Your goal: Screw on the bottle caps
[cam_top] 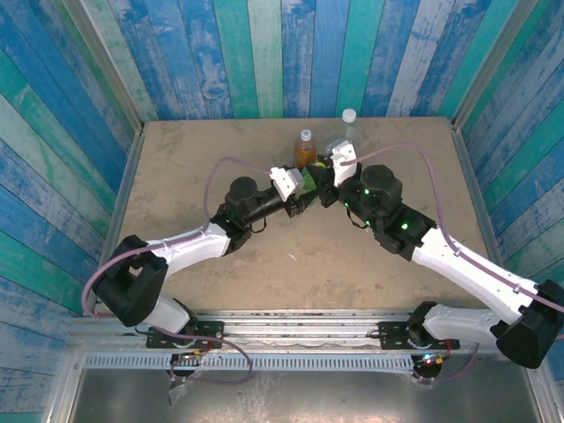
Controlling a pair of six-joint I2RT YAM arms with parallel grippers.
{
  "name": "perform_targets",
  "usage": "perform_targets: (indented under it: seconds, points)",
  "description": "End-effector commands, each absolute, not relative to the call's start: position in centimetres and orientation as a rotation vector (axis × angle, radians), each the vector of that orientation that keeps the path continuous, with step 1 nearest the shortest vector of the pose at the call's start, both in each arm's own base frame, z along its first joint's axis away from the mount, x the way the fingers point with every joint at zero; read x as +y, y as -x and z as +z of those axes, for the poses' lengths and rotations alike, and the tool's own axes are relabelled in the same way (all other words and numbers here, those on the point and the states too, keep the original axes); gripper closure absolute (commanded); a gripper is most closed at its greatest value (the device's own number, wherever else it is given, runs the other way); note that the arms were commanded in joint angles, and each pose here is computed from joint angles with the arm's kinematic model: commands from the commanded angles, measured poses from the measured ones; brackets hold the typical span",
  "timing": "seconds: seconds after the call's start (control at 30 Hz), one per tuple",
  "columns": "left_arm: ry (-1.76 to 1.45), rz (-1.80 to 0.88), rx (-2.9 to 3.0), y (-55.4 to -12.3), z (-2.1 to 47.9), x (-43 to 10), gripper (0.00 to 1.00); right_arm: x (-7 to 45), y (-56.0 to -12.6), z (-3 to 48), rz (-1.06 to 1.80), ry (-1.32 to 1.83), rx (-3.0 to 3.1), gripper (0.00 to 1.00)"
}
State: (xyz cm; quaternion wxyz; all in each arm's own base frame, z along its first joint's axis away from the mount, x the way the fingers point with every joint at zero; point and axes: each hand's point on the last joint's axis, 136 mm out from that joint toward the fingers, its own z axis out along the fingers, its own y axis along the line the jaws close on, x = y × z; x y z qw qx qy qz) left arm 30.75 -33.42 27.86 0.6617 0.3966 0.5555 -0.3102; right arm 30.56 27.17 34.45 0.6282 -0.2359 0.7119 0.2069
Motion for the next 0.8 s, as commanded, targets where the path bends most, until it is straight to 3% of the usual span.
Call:
perform_targets:
  seconds: [0.0,0.07,0.23,0.4,0.77]
  points:
    - [-0.825,-0.683,1.198,-31.9,30.7,-33.4,0.40,26.0,-31.1,33.8,0.346,0.568,1.664,0.68]
    - [-0.882,-0.698,1.228,-31.7,29.6,-33.7,0.40,26.3,-29.8,34.8,0.375,0.696,1.598,0.56]
    - [-0.923,-0.775,1.224,-30.6,29.1,-32.2,0.40,25.0,-25.7,37.4,0.531,0.951,1.413,0.47]
    - [-1.226,-0.909,1.152,-26.5,27.9,-33.2,0.38,24.0,-22.9,37.4,0.599,1.112,1.354,0.46]
    - [-1.330,-1.031,1.076,-24.0,28.4,-33.6,0.40,25.3,-22.1,35.7,0.698,1.229,1.380,0.51]
